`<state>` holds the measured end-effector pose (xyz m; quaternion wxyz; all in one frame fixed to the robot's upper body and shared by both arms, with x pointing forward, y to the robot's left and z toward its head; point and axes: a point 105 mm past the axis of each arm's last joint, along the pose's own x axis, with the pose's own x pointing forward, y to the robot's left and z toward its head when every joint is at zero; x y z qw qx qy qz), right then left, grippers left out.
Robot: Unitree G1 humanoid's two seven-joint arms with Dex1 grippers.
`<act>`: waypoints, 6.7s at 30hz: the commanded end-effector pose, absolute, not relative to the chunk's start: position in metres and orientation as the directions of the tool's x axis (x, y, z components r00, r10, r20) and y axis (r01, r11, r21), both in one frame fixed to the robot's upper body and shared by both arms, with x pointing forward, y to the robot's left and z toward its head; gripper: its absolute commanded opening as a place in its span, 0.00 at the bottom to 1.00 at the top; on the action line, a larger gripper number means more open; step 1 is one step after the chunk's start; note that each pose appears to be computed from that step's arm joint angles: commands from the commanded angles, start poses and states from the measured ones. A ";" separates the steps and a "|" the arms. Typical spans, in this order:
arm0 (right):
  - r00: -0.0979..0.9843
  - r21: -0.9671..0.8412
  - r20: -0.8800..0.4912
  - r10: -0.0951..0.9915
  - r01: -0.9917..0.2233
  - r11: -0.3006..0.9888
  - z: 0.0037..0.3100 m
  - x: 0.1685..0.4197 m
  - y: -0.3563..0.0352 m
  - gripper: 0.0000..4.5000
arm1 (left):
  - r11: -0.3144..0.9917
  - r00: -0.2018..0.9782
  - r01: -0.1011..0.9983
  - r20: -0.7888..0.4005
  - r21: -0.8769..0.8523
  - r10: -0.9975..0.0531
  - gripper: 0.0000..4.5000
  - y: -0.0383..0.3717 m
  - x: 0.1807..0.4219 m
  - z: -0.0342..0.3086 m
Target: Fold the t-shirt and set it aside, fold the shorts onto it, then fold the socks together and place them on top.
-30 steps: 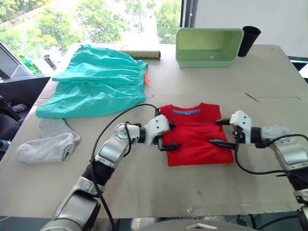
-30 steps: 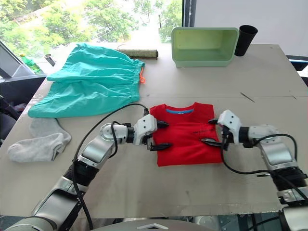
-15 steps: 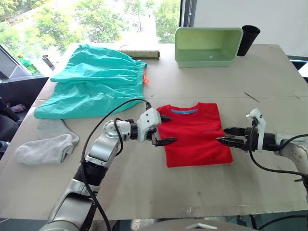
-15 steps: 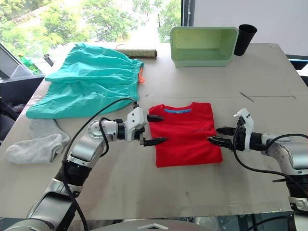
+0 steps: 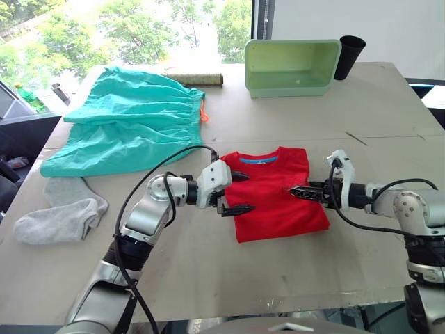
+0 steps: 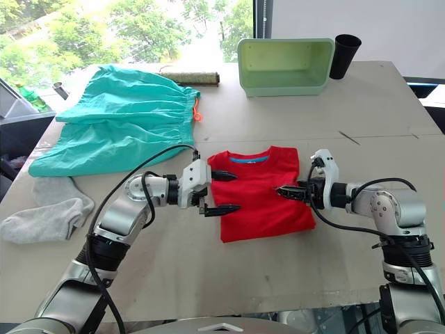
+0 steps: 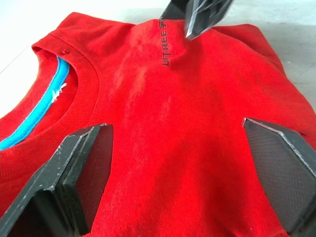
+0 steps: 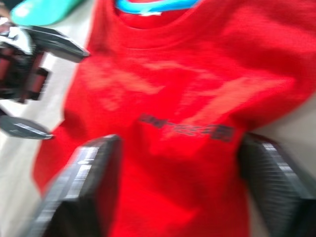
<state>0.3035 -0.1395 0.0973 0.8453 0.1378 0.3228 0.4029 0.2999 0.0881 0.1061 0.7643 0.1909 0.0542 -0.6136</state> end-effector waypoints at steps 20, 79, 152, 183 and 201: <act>0.737 -0.026 -0.658 0.155 -0.228 0.973 0.134 0.267 -0.350 0.01 | 0.061 0.099 0.976 -0.178 0.209 -0.979 1.00 0.086 0.264 0.227; 0.570 -0.167 0.041 0.821 -0.806 0.568 0.189 0.223 -0.152 0.98 | 0.617 0.758 0.645 -0.272 0.451 -0.593 1.00 0.198 0.415 0.139; 0.468 -0.242 -0.358 0.808 -0.882 0.403 0.108 0.266 -0.159 0.01 | 0.292 0.383 0.923 -0.555 0.249 -0.738 1.00 0.246 0.264 0.120; 0.486 -0.242 -0.396 0.779 -0.874 0.421 0.114 0.268 -0.179 0.00 | 0.230 0.406 0.908 -0.601 0.349 -0.689 0.71 0.259 0.273 0.107; 0.293 -0.033 -0.438 0.850 -0.950 0.311 0.129 0.204 -0.175 0.00 | 0.128 0.077 0.990 -0.561 -0.052 -0.824 0.01 0.231 0.204 0.153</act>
